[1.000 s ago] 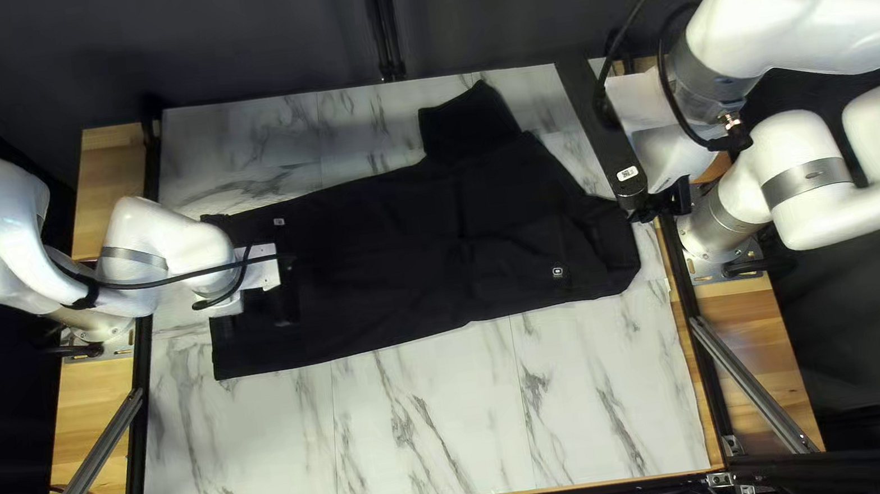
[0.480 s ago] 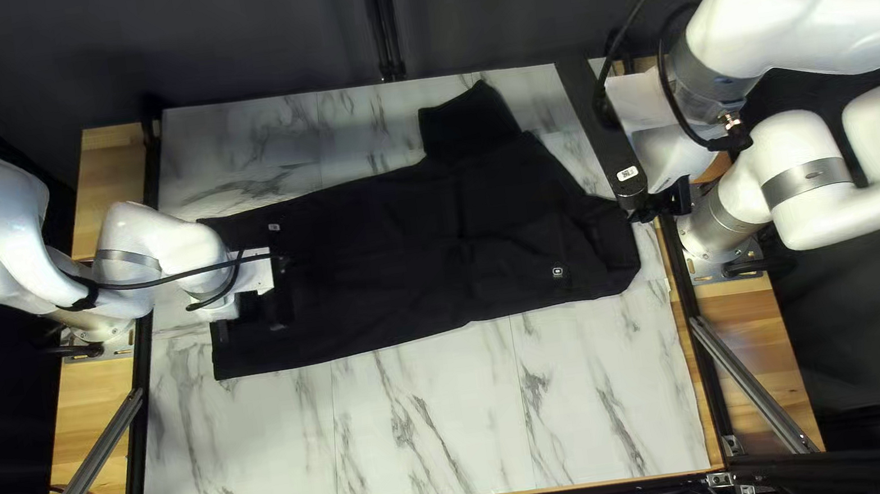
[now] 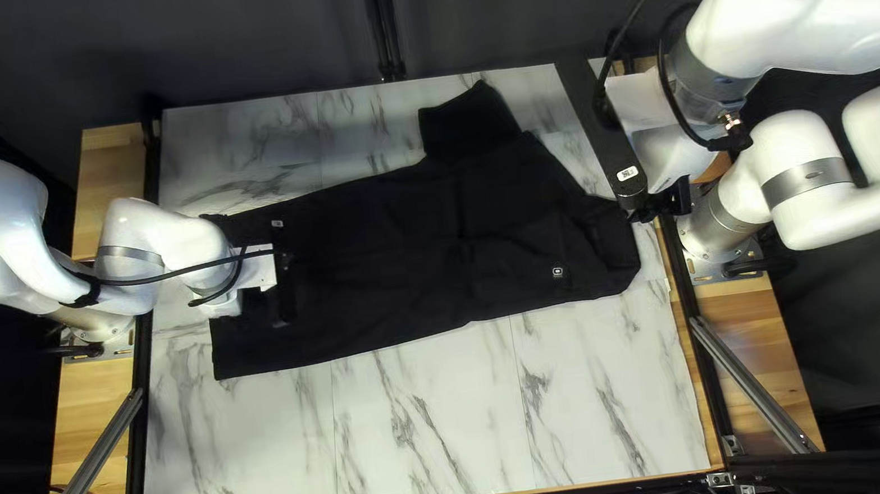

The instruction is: Fold t-shirt

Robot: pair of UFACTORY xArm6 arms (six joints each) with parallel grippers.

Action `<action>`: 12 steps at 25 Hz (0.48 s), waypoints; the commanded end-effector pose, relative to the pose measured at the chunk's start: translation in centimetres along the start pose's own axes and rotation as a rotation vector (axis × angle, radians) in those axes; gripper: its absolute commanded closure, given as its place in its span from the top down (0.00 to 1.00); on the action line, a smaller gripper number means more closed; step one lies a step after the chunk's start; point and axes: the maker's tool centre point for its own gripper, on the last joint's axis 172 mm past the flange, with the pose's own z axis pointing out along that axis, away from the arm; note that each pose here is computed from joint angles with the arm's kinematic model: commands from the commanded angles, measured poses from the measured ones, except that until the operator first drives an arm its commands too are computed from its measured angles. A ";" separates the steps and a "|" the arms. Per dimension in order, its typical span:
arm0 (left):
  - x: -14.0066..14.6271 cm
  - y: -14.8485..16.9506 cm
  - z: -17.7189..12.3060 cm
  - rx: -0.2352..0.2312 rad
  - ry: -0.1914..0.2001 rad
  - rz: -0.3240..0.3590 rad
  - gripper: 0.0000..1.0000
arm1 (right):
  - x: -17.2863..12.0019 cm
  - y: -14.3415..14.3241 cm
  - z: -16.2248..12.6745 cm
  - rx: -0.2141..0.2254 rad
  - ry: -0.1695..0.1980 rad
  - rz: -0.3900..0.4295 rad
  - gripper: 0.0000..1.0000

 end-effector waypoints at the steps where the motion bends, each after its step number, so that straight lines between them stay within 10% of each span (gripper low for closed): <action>1: -0.6 1.1 -1.9 0.010 -0.004 -0.008 0.05 | 0.0 0.0 0.0 0.000 0.000 0.000 1.00; 12: -1.9 3.6 -3.5 0.019 -0.053 -0.024 0.09 | 0.0 0.0 0.0 0.000 0.000 0.000 1.00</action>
